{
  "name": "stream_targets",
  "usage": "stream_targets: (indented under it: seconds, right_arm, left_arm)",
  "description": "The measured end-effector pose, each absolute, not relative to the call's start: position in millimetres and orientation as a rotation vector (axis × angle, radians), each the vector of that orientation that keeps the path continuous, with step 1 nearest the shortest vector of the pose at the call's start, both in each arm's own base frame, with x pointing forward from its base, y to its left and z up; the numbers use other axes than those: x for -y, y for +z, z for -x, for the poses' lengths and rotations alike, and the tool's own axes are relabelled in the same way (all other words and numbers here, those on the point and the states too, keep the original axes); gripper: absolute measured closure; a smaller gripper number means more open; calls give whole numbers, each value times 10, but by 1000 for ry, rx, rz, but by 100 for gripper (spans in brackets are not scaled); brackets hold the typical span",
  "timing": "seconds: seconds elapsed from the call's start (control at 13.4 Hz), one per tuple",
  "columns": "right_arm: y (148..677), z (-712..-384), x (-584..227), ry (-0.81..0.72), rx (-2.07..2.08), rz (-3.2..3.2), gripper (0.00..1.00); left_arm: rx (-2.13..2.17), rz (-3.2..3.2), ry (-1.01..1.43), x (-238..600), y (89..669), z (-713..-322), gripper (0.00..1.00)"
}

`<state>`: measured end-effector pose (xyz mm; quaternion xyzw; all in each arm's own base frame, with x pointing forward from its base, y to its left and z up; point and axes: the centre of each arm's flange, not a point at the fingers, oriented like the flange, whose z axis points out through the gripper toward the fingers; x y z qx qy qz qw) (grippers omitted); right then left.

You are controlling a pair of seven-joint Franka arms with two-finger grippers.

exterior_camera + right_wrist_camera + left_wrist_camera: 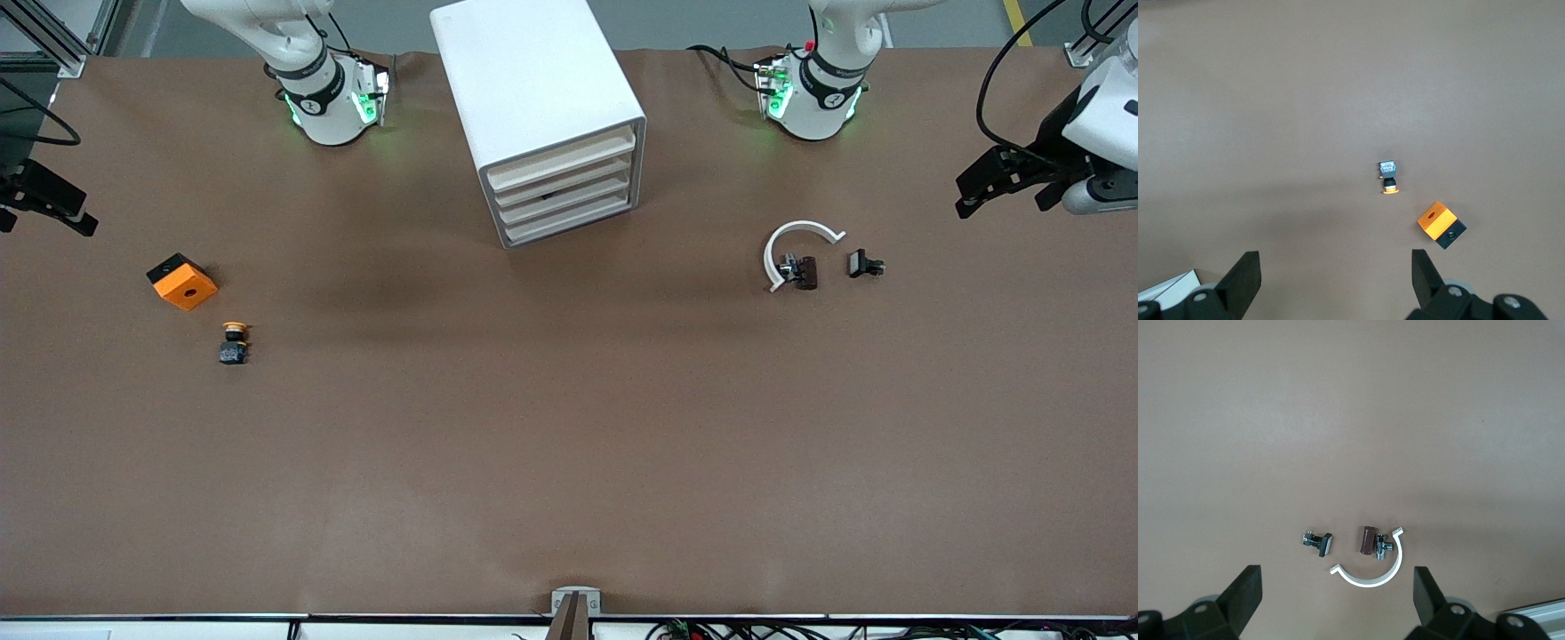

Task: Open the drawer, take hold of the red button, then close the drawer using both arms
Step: 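Move the left gripper from rest toward the white drawer cabinet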

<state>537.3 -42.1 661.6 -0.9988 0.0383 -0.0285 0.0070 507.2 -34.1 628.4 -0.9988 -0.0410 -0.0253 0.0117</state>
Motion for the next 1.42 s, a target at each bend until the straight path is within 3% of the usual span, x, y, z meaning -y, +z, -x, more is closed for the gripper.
stream_targets:
  seconds: [0.6, 1.05, 1.42]
  right_arm:
    - [6617, -5375, 398, -89, -113, 3124, 0]
    - [6621, -5375, 403, -91, -114, 3124, 0]
    - [6624, -5376, 403, -91, -114, 3124, 0]
  left_arm:
    - [126, 3128, -60, 323, 6244, -5352, 0]
    - [133, 3135, 122, 422, 5619, -5676, 0]
    - [391, 3101, 264, 912, 5070, -5839, 0]
